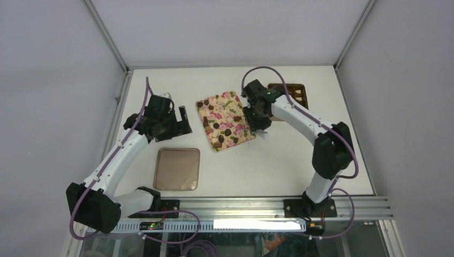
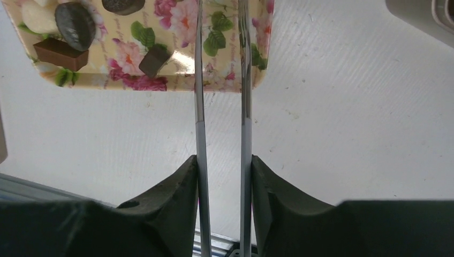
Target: Pack the chocolate
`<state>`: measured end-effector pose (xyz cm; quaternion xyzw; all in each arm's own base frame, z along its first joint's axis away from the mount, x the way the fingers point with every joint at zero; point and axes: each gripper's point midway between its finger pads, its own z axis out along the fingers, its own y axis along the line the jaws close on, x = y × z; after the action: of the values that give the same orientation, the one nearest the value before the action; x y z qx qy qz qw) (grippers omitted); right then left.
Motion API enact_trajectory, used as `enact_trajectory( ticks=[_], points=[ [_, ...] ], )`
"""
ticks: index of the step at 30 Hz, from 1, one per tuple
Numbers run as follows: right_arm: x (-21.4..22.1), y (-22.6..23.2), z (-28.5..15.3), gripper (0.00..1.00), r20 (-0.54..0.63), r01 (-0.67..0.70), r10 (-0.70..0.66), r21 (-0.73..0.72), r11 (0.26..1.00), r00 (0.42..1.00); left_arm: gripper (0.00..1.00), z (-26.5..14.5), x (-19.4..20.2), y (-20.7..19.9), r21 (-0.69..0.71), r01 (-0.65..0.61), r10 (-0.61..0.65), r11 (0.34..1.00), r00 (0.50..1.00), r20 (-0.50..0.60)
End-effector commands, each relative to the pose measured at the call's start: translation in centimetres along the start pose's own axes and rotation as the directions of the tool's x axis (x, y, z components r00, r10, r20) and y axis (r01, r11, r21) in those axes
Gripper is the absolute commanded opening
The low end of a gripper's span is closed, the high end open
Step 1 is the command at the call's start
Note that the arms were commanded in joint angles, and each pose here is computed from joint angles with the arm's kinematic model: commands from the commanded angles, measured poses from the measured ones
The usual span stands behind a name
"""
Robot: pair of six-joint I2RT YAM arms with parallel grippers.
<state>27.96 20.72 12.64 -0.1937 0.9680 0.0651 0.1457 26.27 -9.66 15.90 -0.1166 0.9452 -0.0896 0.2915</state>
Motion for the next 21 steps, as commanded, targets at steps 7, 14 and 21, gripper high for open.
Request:
enact_trajectory(
  ticks=[7, 14, 21],
  points=[
    [-3.5, 0.5, 1.3, 0.42, 0.052, 0.097, -0.101, 0.079, 0.992, 0.994, 0.99, -1.0, -1.5, -0.6, 0.041, 0.008, -0.011, 0.999, 0.998, 0.066],
    [-4.9, 0.2, 2.0, 0.43, 0.045, 0.116, -0.122, 0.121, 0.986, 0.991, 0.99, -1.0, -1.4, -0.4, 0.035, 0.006, -0.008, 0.999, 0.998, 0.068],
    [-5.5, 0.2, 2.9, 0.41, 0.027, 0.131, -0.135, 0.128, 0.983, 0.99, 0.99, -1.0, -1.2, -0.2, 0.03, 0.006, -0.008, 1.0, 0.998, 0.068]
  ],
)
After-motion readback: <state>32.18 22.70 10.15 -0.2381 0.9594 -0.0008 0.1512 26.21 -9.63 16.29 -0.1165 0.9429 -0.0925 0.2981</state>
